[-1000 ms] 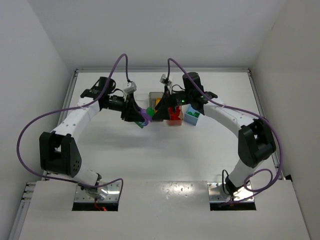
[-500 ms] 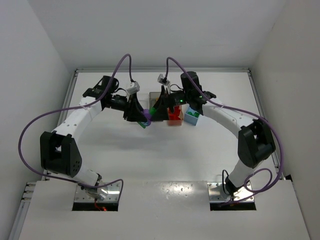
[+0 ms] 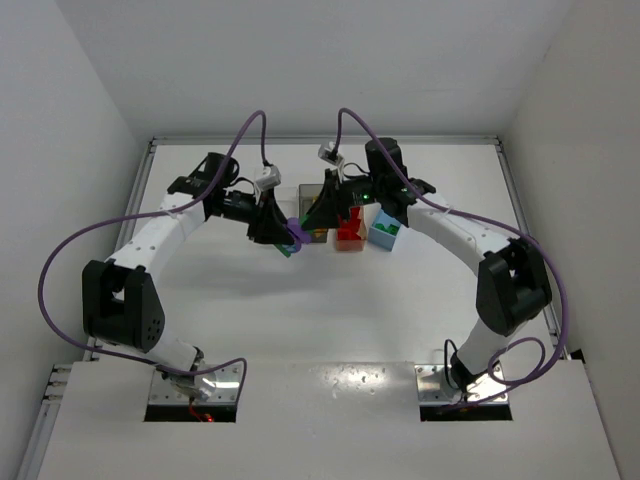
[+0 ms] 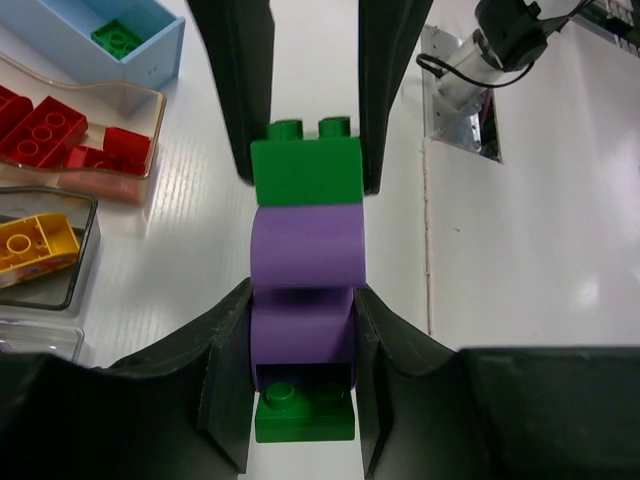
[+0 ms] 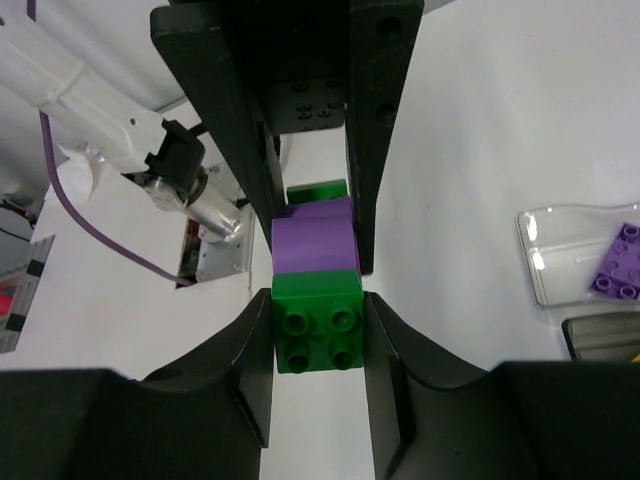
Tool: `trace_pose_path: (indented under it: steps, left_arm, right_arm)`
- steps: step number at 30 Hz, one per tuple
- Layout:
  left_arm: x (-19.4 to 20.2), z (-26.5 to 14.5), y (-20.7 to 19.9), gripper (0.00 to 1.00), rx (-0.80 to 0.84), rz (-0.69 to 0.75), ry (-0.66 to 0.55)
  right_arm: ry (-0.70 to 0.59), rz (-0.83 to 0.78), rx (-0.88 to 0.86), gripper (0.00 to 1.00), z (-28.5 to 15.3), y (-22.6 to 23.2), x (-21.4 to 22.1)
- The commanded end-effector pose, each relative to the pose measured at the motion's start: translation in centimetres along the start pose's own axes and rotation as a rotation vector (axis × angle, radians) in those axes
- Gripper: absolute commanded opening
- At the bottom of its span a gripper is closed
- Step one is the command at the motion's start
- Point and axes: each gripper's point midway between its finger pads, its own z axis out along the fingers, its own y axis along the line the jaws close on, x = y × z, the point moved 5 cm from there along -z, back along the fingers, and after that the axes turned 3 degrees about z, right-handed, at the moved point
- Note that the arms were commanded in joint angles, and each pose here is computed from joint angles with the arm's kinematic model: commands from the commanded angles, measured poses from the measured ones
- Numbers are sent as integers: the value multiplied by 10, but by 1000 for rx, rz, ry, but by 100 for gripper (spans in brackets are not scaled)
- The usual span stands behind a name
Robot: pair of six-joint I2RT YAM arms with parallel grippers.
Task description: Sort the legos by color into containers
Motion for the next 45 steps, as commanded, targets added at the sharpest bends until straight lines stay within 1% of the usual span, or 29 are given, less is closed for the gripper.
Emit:
trace_pose_path:
  steps: [1, 5, 6, 7, 8, 9, 10, 11, 12, 14, 15, 16, 18, 20, 21, 22, 24, 25, 26, 29, 31, 32, 33, 34, 35, 38, 39, 42, 45]
  left_arm:
    - [6, -3, 4, 9, -11, 16, -1]
    - [31, -7, 13, 9, -97, 31, 80]
    - [44, 1, 12, 9, -104, 14, 123]
    - [55, -1, 20, 7, -190, 18, 196]
    - [53, 0, 28, 7, -256, 64, 203]
    - [69, 4, 26, 7, -293, 2, 230]
    - [76, -2, 37, 7, -403, -14, 269]
    - [76, -1, 43, 7, -462, -3, 262]
    - [86, -1, 45, 7, -521, -55, 290]
    - [95, 1, 50, 7, -554, -86, 312]
    - [103, 6, 48, 7, -567, -140, 334]
    - [107, 4, 55, 7, -636, -155, 361]
    - [121, 7, 55, 8, -658, -210, 397]
    - [128, 10, 56, 17, -676, -233, 405]
    - [126, 13, 56, 24, -671, -222, 401]
    - [130, 17, 53, 36, -662, -226, 405]
    - [134, 20, 49, 41, -642, -230, 413]
    - [137, 22, 47, 44, -629, -232, 408]
    - [140, 24, 44, 49, -616, -249, 406]
    - [137, 28, 42, 60, -583, -256, 380]
    - [129, 28, 40, 64, -559, -245, 342]
    - [124, 29, 37, 71, -538, -237, 322]
    - [118, 32, 31, 75, -493, -229, 292]
    - [100, 27, 29, 76, -482, -193, 232]
    - [89, 25, 23, 76, -424, -197, 167]
    - [51, 18, 10, 76, -346, -144, 28]
    - [39, 22, -1, 76, -248, -131, -15]
    - [18, 25, -13, 76, -126, -152, -82]
    - [-4, 24, -16, 76, -88, -132, -140]
  right_arm:
    - [-22, -86, -6, 6, -18, 14, -8]
    - [-25, -75, 76, 4, -41, 12, 2]
    - [-17, -77, 87, 4, -43, 13, 6]
    - [-9, -66, 130, 4, -48, 8, 13]
    - [3, -67, 157, 4, -55, 5, 19]
    - [8, -76, 183, 4, -58, 7, 20]
    - [12, -58, 218, 4, -67, 1, 28]
    - [32, -47, 229, 4, -67, 0, 35]
    - [33, -42, 261, 4, -74, -3, 39]
    - [44, -28, 304, 4, -81, -6, 46]
    - [35, -45, 325, 4, -86, -6, 43]
    - [41, -36, 333, 4, -88, -4, 46]
    - [44, -35, 355, 4, -92, -8, 47]
    - [45, -26, 372, 4, -96, -8, 49]
    - [45, -26, 372, 4, -96, -8, 49]
    - [40, -34, 373, 4, -97, -6, 47]
    - [45, -26, 372, 4, -97, -5, 49]
    - [46, -35, 372, 4, -97, -6, 49]
    - [46, -35, 372, 4, -97, -6, 49]
    - [49, -27, 360, 4, -96, -5, 52]
    - [47, -27, 348, 4, -96, -3, 52]
    - [46, -27, 339, 4, -95, -2, 52]
    - [42, -35, 340, 4, -95, -3, 50]
    - [45, -27, 329, 4, -94, -4, 52]
    - [38, -27, 329, 4, -93, -4, 51]
    - [17, -22, 292, 4, -90, -3, 47]
    - [17, -15, 274, 4, -86, 0, 49]
    - [-20, 25, 202, 4, -80, 2, 45]
    - [-52, 59, 172, 4, -76, 0, 39]
